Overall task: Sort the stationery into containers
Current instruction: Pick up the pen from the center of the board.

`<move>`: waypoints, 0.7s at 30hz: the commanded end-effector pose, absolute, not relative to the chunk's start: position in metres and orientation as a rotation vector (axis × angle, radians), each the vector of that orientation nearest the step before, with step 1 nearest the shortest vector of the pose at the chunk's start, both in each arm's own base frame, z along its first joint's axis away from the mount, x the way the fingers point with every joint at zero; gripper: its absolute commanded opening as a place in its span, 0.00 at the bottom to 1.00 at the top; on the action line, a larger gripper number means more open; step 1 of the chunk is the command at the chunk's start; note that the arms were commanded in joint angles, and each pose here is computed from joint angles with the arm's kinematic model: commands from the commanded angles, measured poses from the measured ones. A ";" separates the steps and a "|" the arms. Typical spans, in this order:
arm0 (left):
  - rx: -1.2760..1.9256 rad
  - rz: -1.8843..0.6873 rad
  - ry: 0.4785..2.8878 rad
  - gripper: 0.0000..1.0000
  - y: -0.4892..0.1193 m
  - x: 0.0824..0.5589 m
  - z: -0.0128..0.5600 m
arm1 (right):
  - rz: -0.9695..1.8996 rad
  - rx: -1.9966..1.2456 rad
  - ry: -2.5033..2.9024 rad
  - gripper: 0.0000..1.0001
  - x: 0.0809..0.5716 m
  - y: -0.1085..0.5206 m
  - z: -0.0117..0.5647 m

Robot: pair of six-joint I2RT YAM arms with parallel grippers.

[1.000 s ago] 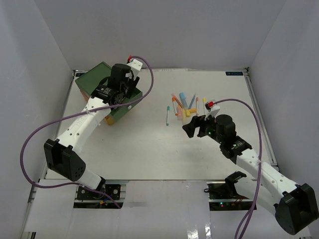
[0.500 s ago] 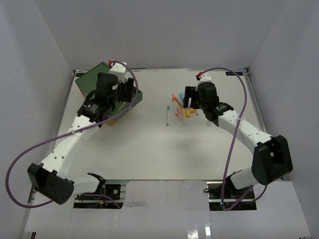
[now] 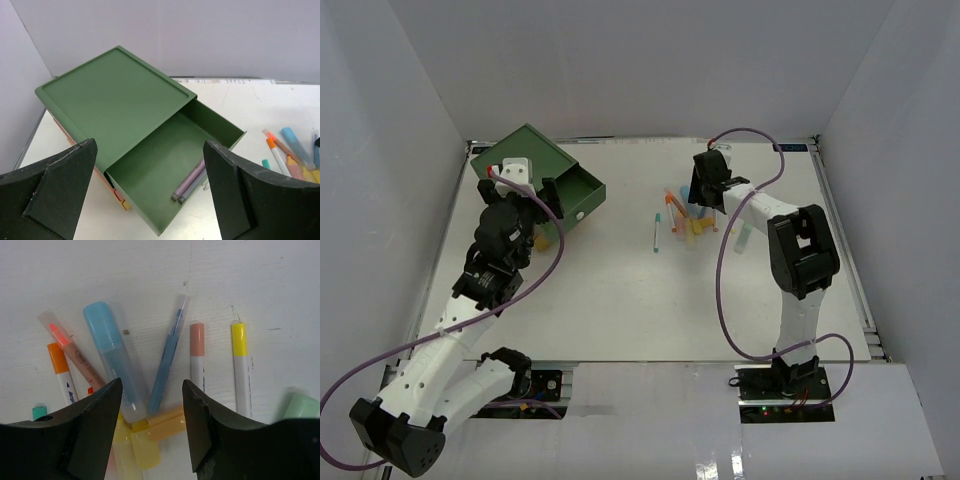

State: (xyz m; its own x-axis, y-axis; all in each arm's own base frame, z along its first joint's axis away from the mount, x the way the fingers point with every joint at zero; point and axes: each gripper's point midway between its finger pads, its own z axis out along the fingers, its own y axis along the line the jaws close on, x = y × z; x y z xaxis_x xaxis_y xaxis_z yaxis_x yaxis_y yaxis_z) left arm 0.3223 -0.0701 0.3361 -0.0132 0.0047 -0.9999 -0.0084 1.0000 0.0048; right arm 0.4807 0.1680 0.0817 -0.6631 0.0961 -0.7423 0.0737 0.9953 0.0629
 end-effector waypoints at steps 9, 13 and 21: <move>-0.013 -0.028 1.548 0.98 -0.074 0.326 0.346 | -0.021 0.283 2.311 0.49 0.510 0.161 0.056; -0.005 -0.037 1.549 0.98 -0.076 0.326 0.346 | -0.035 0.295 2.334 0.46 0.509 0.159 0.042; 0.006 -0.047 1.561 0.98 -0.080 0.328 0.342 | -0.047 0.326 2.356 0.27 0.509 0.157 0.025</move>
State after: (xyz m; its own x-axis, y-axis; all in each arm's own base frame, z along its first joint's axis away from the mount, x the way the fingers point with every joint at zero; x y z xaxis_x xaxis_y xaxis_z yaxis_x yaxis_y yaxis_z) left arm 0.3273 -0.0783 0.3361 -0.0079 -0.0052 -1.0000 0.0228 0.9997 -0.0054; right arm 0.5000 0.1590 0.0260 -0.7083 0.1856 -0.6811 0.2094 0.9766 0.0484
